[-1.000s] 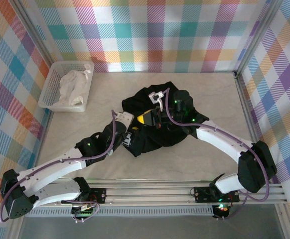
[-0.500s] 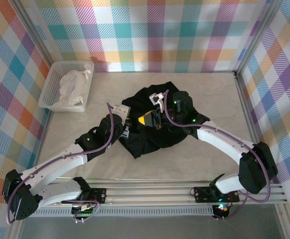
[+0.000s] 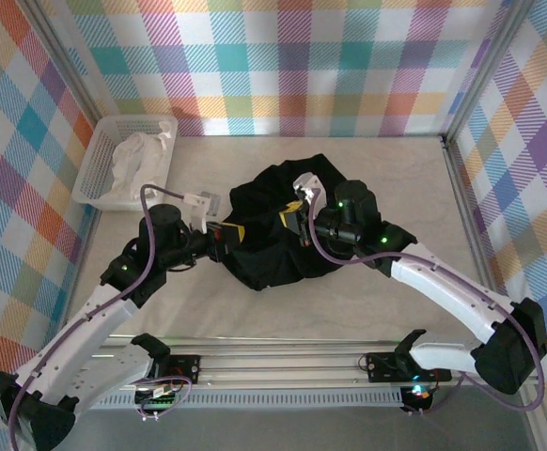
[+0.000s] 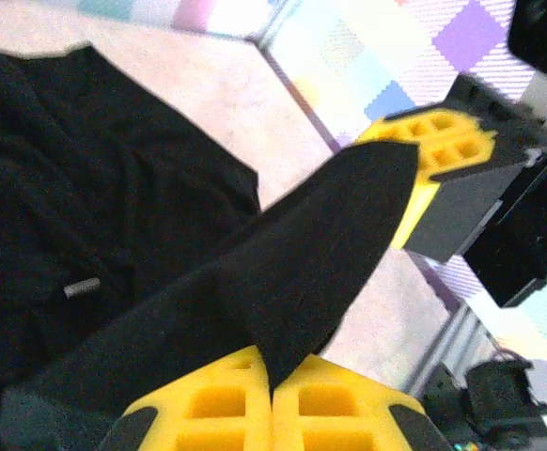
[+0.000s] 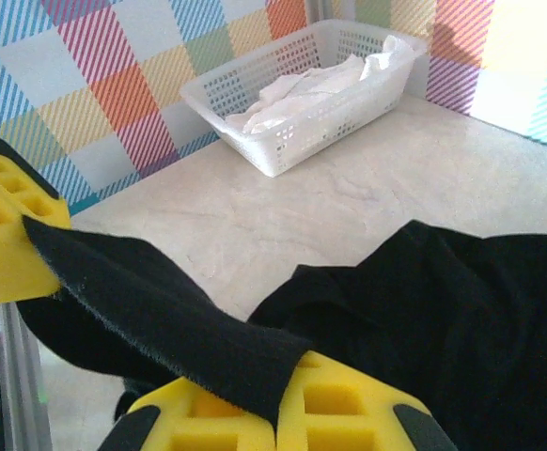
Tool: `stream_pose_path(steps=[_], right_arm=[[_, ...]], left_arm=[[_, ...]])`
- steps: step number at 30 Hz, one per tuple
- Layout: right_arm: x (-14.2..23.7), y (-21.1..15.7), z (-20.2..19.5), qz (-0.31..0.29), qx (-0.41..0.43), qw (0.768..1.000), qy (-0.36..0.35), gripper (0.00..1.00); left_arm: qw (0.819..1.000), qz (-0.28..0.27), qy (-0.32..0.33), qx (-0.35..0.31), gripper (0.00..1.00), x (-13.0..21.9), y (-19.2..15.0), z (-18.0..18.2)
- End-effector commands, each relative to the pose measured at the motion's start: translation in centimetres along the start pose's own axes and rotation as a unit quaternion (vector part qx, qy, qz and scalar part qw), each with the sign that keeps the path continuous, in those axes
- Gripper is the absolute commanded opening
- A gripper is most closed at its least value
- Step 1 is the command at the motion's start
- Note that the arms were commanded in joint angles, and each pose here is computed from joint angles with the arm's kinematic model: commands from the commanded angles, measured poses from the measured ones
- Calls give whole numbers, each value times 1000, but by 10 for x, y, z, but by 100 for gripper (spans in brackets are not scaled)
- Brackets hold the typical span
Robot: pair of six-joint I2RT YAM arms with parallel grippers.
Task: Fold the inside-out t-shirt
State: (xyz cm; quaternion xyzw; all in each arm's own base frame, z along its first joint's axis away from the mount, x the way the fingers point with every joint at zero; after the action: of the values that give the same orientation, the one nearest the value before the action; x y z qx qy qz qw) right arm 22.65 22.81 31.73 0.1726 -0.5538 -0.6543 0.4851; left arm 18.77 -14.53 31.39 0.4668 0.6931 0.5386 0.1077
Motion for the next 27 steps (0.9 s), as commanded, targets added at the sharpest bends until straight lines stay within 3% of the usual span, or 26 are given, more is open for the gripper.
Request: stream_pose_path(steps=[1,5,9,17,22,24,27], right_arm=[[8,3,17,-18,45,994,99,0],[6,10,36,-31,13,973,228,0],[0,12,43,-26,-7,963,270,0],[4,9,42,-21,-2,969,246,0],[9,11,43,-21,9,972,234,0],[8,9,41,-14,12,975,222,0],[8,7,33,-11,19,986,168,0]], left_arm=[[992,73,99,37,0,2,-17,21],[985,91,147,25,1,-10,-25,34],[981,89,172,16,8,-17,-29,40],[969,98,225,2,18,-18,-31,51],[971,102,215,8,21,-23,-32,52],[974,97,205,10,18,-24,-31,50],[977,92,190,11,3,-21,-27,45]])
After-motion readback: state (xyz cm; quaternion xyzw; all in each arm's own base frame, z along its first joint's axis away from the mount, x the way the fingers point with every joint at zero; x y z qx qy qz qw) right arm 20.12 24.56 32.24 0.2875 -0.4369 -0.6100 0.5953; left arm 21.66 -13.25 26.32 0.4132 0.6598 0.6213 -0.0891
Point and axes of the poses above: each hand's point on the last joint's axis, 136 mm out from that joint toward the fingers, its own x axis back along the fingers, its own z axis along the line the jaws close on, y = z × x, the point moved 9 cm from there along x, back along the fingers, and after that the axes turned 11 degrees about -x, right-handed, at the moved point
